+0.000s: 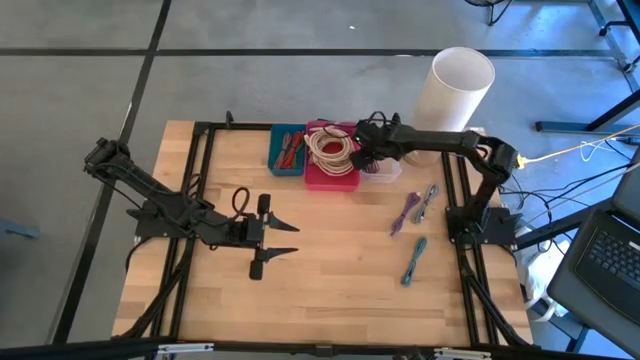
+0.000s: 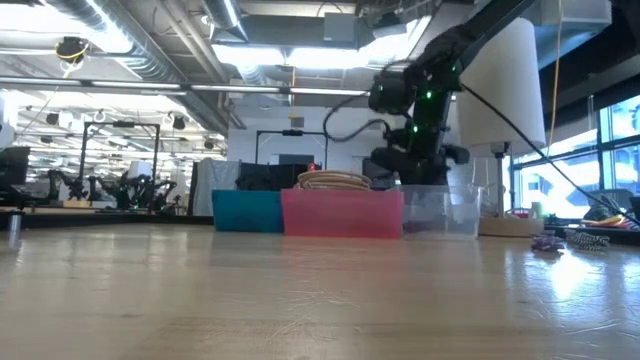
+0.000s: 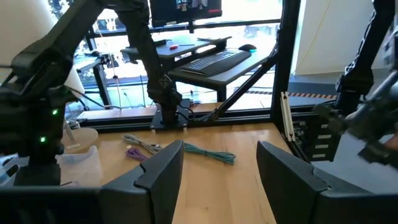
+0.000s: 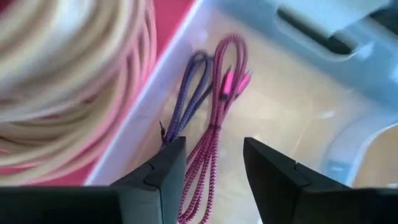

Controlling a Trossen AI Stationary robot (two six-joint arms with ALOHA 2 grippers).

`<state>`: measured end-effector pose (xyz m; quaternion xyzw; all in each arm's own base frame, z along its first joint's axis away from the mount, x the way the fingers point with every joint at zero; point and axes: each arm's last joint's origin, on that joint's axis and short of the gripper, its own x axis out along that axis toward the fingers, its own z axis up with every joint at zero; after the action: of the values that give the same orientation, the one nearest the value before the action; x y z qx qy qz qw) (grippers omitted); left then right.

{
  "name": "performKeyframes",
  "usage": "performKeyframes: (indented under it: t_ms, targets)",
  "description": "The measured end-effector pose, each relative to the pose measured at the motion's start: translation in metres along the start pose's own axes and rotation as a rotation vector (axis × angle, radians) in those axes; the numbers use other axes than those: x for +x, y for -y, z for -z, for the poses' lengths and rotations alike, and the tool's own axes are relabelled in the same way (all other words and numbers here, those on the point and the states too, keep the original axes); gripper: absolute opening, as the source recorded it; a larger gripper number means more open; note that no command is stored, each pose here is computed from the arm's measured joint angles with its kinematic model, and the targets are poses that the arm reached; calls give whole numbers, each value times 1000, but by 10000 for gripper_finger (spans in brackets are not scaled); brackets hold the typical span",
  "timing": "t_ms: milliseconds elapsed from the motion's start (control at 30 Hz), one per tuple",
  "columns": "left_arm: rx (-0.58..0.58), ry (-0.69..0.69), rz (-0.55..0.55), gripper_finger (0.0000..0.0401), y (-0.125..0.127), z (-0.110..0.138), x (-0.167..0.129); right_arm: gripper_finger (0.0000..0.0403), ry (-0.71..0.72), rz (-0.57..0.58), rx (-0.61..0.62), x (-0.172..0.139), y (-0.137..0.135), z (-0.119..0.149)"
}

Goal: Pick & Place USB Port
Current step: Put the blue patterned charger cable into the transparent bin

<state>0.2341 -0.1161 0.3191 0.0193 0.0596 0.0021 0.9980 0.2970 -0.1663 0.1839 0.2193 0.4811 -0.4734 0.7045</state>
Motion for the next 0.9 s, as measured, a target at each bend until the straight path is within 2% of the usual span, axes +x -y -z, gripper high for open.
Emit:
performKeyframes:
  t_ms: [167, 367, 533, 633, 800, 900]
  targets:
    - [9, 1, -21, 198, -1, 0, 0, 157, 128, 17, -52, -37, -5, 3]
    - [17, -12, -32, 198, -1, 1, 0, 156, 215, -57, -136, -87, -12, 23]
    - [30, -34, -69, 198, -2, 4, 0, 155, 208, -103, -236, -116, -14, 68]
    - [29, -33, -68, 198, -2, 4, 0, 155, 166, -113, -256, -125, -7, 102]
    - [30, -33, -70, 198, -2, 4, 0, 155, 76, -141, -210, -134, 10, 152]
    - [30, -32, -80, 198, -3, 4, 0, 155, 36, -193, -174, -138, 18, 172]
